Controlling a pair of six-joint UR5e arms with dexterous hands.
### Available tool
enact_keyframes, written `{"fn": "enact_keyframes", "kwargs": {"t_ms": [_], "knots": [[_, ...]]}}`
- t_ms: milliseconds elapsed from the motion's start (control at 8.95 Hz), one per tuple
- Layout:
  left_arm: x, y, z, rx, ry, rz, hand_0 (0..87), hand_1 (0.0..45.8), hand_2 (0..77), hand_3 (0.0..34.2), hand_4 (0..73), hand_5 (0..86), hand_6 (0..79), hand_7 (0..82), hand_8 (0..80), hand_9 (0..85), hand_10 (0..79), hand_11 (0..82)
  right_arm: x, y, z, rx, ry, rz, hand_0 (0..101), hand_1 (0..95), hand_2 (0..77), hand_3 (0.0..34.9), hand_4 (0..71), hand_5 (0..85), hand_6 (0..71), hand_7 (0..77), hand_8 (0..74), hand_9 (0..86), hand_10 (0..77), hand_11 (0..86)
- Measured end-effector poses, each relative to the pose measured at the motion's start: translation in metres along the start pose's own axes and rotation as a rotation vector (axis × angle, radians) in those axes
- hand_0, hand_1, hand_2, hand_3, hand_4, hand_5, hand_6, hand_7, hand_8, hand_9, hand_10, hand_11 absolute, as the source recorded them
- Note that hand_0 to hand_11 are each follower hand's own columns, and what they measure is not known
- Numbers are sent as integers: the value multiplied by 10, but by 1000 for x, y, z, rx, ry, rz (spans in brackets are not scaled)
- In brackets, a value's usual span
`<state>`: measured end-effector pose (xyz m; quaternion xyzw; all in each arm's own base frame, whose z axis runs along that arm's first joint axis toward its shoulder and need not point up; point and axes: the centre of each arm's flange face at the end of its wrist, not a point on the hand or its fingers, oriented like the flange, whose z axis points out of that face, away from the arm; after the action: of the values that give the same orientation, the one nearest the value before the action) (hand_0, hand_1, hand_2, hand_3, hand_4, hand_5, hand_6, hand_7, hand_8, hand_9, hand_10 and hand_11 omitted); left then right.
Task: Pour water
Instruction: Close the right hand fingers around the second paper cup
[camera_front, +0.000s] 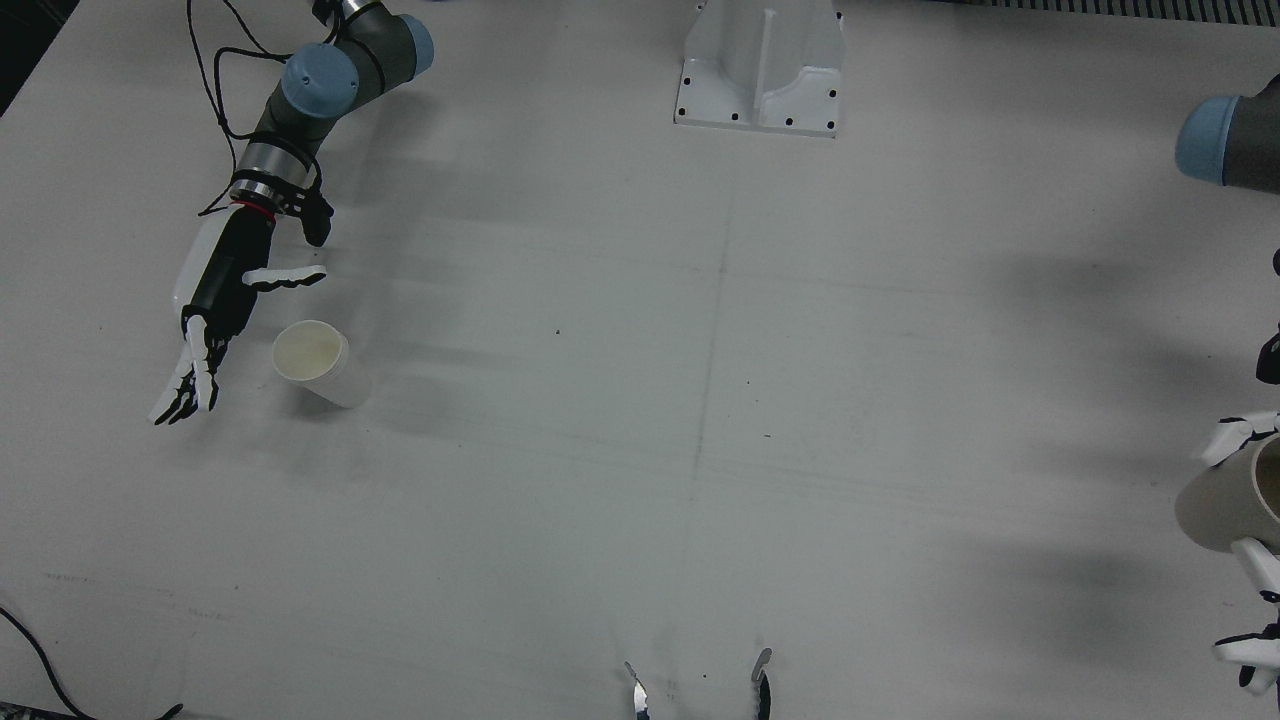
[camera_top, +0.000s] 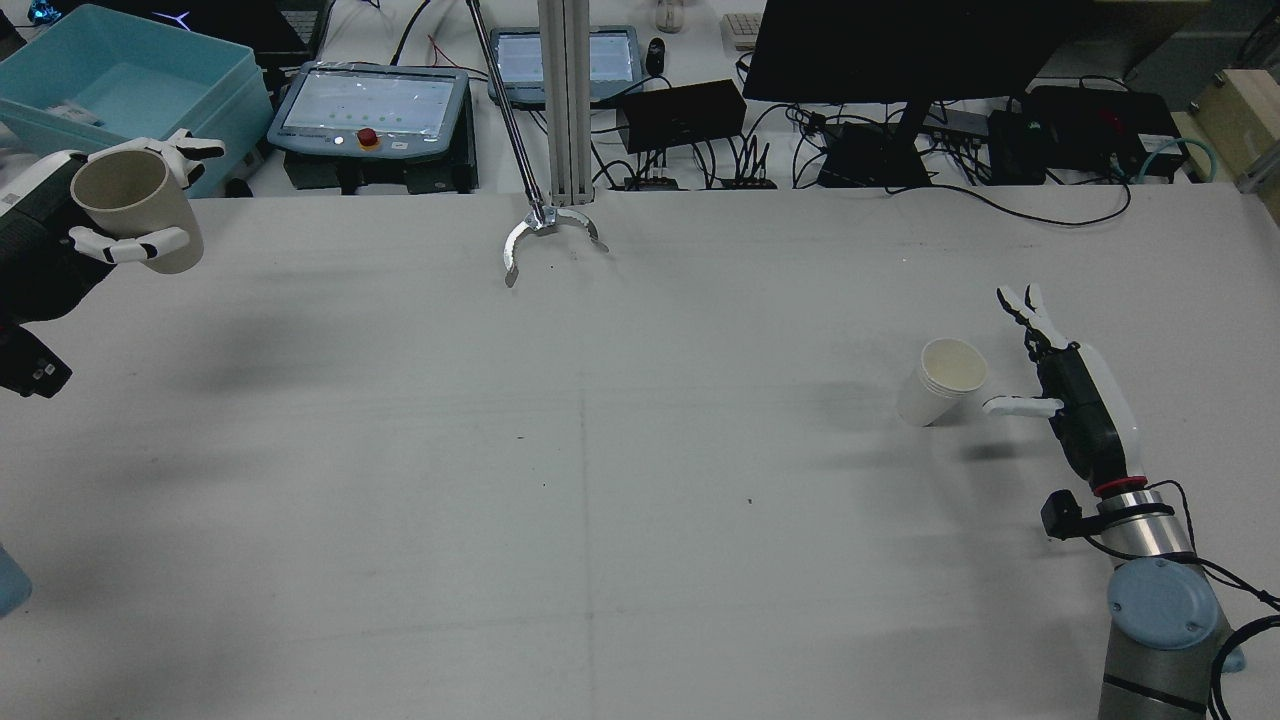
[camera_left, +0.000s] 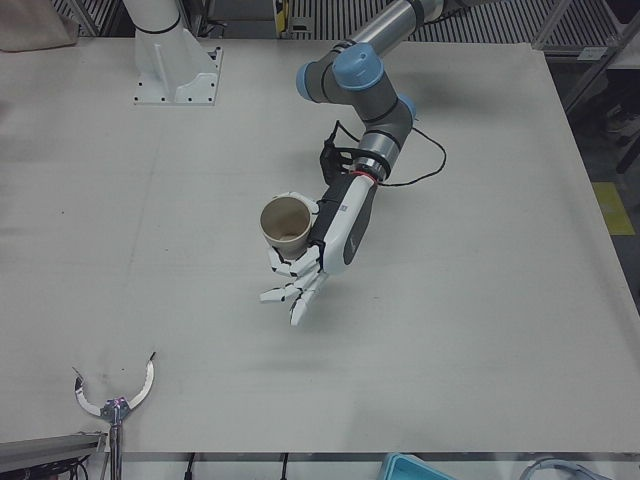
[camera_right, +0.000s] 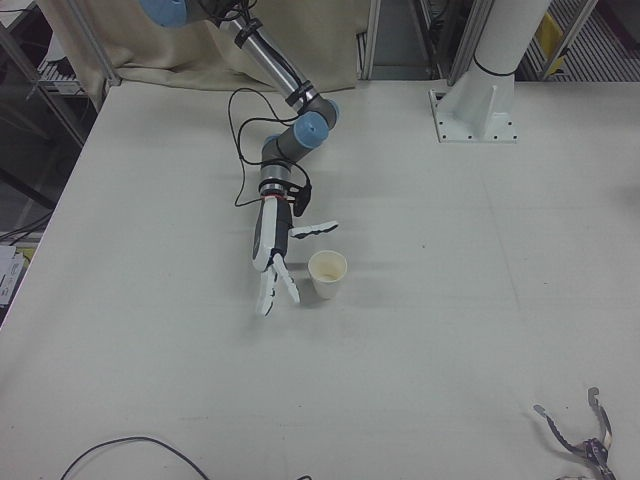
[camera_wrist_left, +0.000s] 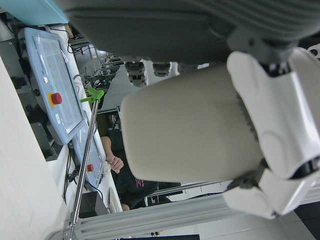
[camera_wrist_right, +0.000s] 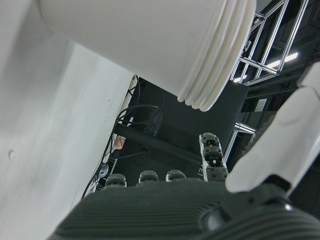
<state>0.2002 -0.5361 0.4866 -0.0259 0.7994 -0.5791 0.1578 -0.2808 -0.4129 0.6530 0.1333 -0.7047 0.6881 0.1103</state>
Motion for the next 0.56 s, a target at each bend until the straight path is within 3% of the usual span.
{"fn": "enact_keyframes", "kwargs": {"t_ms": [112, 447, 558], "knots": [[0, -4, -4, 4, -1, 1, 468, 71, 475, 0, 311, 584, 180, 240, 38, 44, 71, 98, 5, 6, 5, -4, -9, 21, 427, 22, 11, 79, 60, 11, 5, 11, 5, 5, 5, 5], [1, -13, -13, 12, -3, 2, 466, 71, 475, 0, 311, 584, 175, 229, 33, 44, 71, 98, 8, 13, 13, -9, -26, 84, 438, 33, 11, 70, 82, 33, 5, 11, 5, 5, 5, 5], [0, -15, -15, 15, -4, 1, 467, 71, 475, 0, 311, 584, 175, 229, 38, 44, 71, 98, 8, 12, 14, -8, -29, 92, 440, 33, 11, 34, 82, 11, 5, 11, 5, 5, 5, 5]]}}
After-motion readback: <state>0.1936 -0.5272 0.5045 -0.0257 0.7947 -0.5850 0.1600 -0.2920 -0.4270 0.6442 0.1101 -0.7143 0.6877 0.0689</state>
